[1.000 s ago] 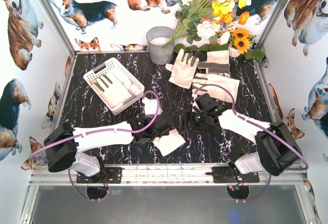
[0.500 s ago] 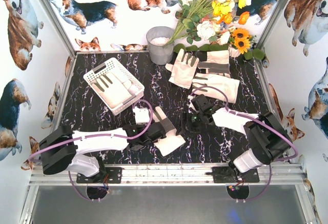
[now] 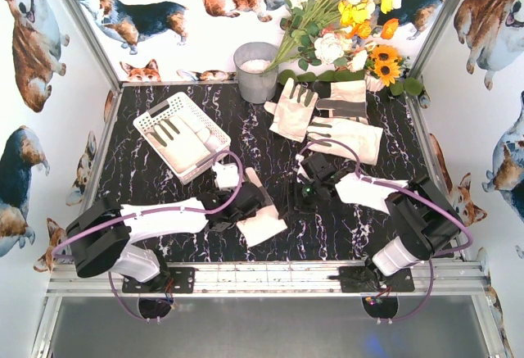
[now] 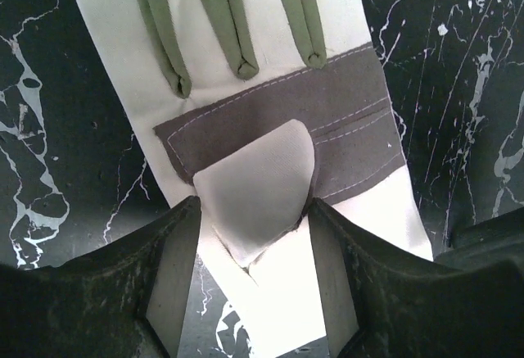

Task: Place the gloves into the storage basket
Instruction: Adjust the glove at the center of the board.

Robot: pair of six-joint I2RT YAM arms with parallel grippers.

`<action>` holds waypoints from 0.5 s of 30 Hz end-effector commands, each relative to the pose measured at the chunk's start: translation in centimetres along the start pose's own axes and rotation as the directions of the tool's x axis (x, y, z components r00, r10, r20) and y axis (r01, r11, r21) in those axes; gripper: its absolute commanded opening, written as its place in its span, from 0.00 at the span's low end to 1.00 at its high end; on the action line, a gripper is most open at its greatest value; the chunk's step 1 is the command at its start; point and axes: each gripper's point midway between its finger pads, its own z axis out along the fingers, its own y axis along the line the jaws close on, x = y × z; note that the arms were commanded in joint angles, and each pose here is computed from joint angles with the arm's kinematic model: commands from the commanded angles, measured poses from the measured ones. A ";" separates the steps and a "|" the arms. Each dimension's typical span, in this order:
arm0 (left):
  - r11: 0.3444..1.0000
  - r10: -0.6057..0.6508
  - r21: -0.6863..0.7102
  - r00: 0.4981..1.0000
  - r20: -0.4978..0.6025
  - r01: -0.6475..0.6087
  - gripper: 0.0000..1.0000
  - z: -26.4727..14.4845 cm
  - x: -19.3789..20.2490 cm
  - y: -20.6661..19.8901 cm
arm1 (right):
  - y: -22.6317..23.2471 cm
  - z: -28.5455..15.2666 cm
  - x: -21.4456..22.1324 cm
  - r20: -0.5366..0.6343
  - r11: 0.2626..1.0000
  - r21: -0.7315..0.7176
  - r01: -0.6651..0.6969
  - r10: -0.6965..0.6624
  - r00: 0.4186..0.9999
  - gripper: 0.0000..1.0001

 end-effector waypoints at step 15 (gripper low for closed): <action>0.990 -0.083 -0.112 0.996 0.042 0.087 0.20 -1.4 0.0 5.9 | 0.3 1.2 1.2 -0.005 1.000 0.008 0.025 -0.025 1.000 0.36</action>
